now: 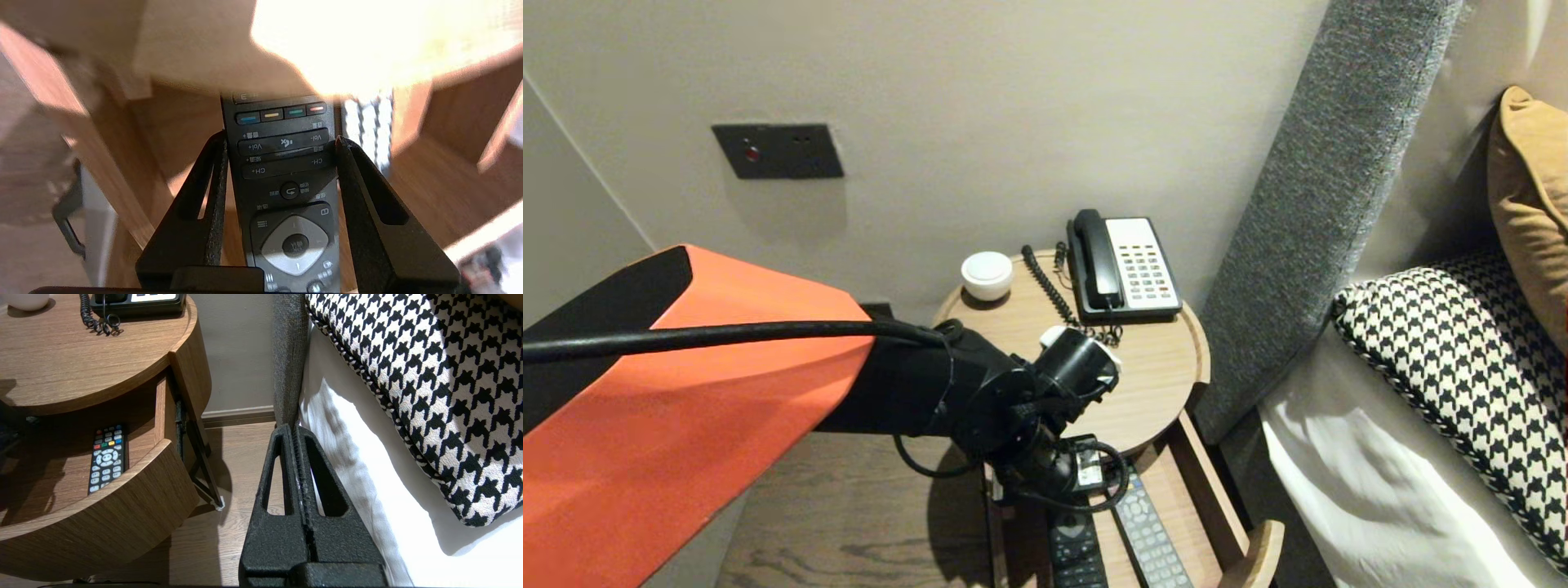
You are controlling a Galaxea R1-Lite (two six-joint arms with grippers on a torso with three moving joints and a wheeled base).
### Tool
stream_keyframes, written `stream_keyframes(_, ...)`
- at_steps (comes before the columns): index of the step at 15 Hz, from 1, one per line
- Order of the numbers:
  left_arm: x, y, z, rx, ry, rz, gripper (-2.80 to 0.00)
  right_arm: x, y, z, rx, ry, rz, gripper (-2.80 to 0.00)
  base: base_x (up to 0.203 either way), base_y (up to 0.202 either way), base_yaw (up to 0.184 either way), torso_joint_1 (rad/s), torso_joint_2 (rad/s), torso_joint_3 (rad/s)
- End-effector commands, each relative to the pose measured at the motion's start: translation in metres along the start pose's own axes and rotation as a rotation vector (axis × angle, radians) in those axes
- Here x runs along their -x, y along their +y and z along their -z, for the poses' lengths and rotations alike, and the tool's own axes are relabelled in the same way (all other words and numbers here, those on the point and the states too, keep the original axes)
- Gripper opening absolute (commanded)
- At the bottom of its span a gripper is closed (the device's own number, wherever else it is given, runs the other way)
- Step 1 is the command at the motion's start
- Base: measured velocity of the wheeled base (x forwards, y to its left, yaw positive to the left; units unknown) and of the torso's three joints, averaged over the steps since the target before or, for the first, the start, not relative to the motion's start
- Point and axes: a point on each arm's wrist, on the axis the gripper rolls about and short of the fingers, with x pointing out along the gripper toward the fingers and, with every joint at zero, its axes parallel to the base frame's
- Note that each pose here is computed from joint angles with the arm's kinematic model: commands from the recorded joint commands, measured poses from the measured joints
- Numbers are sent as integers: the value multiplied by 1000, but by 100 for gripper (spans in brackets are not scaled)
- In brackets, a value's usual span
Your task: Take the remote control out of the drawer one by one and place them on the table
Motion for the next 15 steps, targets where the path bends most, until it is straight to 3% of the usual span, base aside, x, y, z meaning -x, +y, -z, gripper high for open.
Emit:
stream_keyframes(1, 3, 1, 1, 8, 8, 2, -280, -2, 0, 11, 1, 40, 1, -280, 0, 0, 0, 0, 0, 0)
stream_keyframes(15, 8, 8, 20, -8, 53, -16, -280, -2, 0, 11, 1, 40, 1, -280, 0, 0, 0, 0, 0, 0)
